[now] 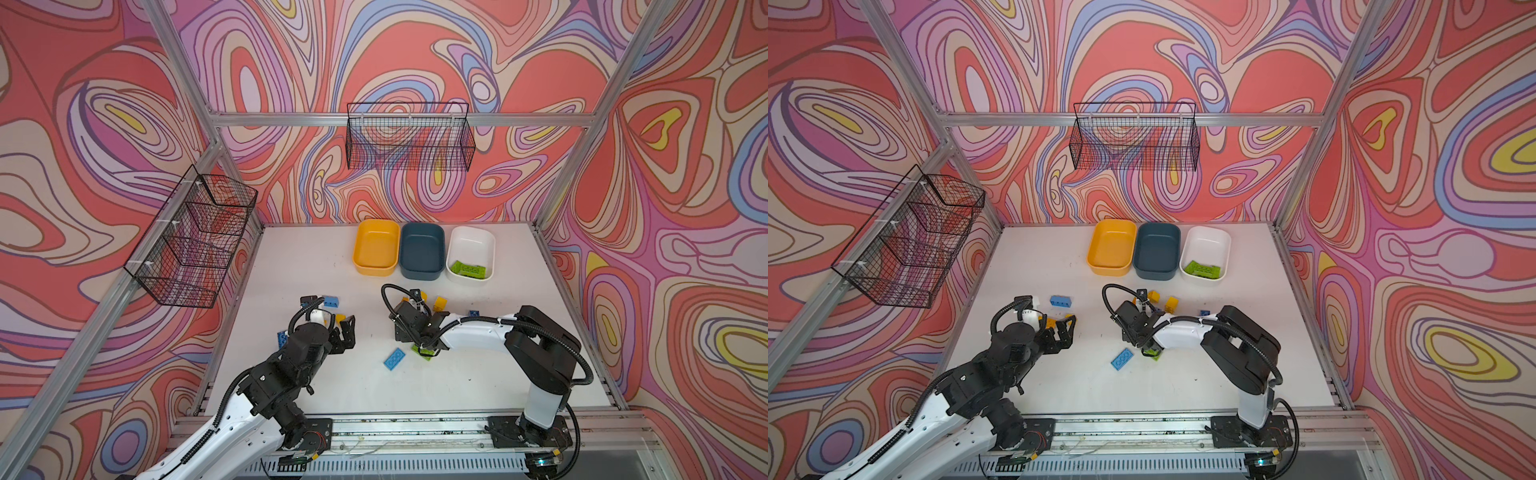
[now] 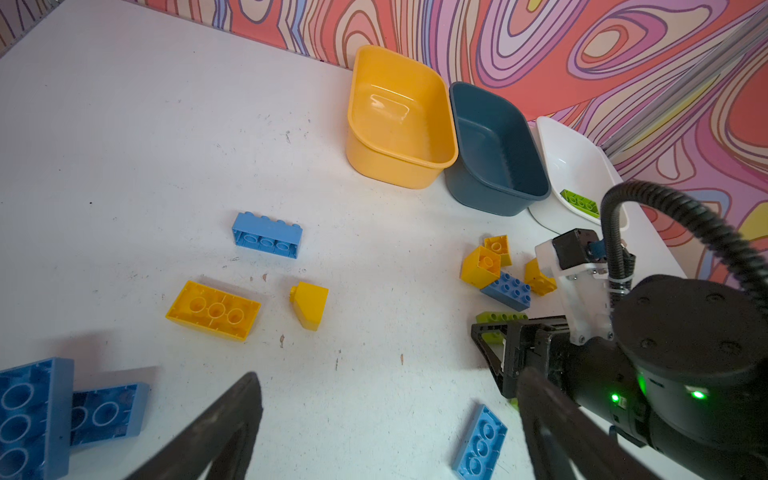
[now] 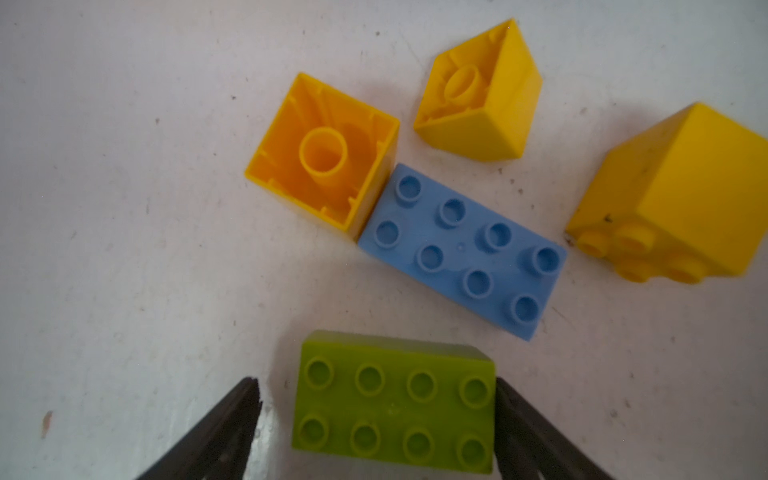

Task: Sort the legos into containers by color
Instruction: 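Reach the right gripper to a lime-green brick and close on it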

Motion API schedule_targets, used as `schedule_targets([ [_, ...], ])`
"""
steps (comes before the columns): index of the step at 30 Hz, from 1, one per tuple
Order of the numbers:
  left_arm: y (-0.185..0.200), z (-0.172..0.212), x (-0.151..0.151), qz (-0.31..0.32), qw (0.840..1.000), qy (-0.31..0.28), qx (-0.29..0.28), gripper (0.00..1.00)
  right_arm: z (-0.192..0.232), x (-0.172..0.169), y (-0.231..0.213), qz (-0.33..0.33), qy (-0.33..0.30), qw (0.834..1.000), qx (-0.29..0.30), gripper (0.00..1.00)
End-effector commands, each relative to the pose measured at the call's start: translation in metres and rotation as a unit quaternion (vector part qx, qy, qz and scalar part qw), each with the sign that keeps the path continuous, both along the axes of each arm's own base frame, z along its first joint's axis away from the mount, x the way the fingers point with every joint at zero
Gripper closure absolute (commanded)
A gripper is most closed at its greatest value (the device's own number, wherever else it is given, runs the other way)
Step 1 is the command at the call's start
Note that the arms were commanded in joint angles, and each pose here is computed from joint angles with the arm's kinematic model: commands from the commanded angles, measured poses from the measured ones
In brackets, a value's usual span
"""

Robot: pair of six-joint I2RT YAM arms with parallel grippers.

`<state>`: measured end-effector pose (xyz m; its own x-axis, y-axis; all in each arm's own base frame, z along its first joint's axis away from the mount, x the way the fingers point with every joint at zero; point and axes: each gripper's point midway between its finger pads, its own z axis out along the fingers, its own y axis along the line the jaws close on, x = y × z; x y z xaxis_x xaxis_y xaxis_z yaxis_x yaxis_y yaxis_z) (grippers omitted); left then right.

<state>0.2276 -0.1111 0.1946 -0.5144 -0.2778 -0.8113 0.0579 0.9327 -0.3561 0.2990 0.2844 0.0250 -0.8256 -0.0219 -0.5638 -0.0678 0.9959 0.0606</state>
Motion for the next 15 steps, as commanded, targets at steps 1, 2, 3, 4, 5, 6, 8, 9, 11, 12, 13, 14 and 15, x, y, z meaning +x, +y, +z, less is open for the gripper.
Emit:
schedule_targets([
  [1,0.001,-0.007,-0.002,0.004,1.0,0.007,-0.005,0.05,-0.002,0.004,0.001,-0.014,-0.005,1.0,-0.008,0.16],
  [2,0.0,-0.008,-0.001,0.003,1.0,0.008,-0.005,0.05,-0.003,0.004,0.001,-0.014,-0.005,1.0,-0.009,0.18],
  [3,0.0,-0.008,-0.001,0.002,1.0,0.009,-0.005,0.05,-0.003,0.003,0.0,-0.014,-0.005,1.0,-0.012,0.2],
  [4,-0.001,-0.009,-0.001,0.002,1.0,0.01,-0.006,0.05,-0.003,0.004,-0.001,-0.014,-0.006,1.0,-0.012,0.22],
  [5,-0.001,-0.01,-0.001,0.001,1.0,0.012,-0.005,0.05,-0.002,0.004,-0.001,-0.016,-0.008,1.0,-0.011,0.24],
  [6,-0.002,-0.01,-0.001,0.0,1.0,0.013,-0.006,0.05,-0.001,0.003,-0.002,-0.017,-0.008,1.0,-0.013,0.25],
  [8,-0.003,-0.012,-0.001,-0.001,1.0,0.015,-0.006,0.05,0.001,0.003,-0.004,-0.018,-0.01,1.0,-0.014,0.3],
  [9,-0.003,-0.013,-0.001,-0.002,1.0,0.017,-0.006,0.05,0.002,0.003,-0.004,-0.016,-0.011,1.0,-0.013,0.33],
  [11,-0.004,-0.016,-0.002,-0.004,1.0,0.023,-0.004,0.05,0.006,0.003,-0.003,-0.015,-0.013,1.0,-0.009,0.38],
  [12,-0.005,-0.017,-0.002,-0.004,1.0,0.027,-0.005,0.05,0.008,0.003,-0.003,-0.014,-0.014,1.0,-0.008,0.39],
  [13,-0.005,-0.018,-0.002,-0.004,1.0,0.03,-0.005,0.05,0.011,0.003,-0.003,-0.014,-0.015,1.0,-0.005,0.4],
  [14,-0.005,-0.02,-0.003,-0.005,0.999,0.034,-0.004,0.05,0.014,0.003,-0.002,-0.012,-0.016,1.0,0.0,0.41],
  [15,-0.005,-0.021,-0.004,-0.006,0.999,0.035,-0.004,0.05,0.019,0.003,0.0,-0.009,-0.018,1.0,0.006,0.41],
])
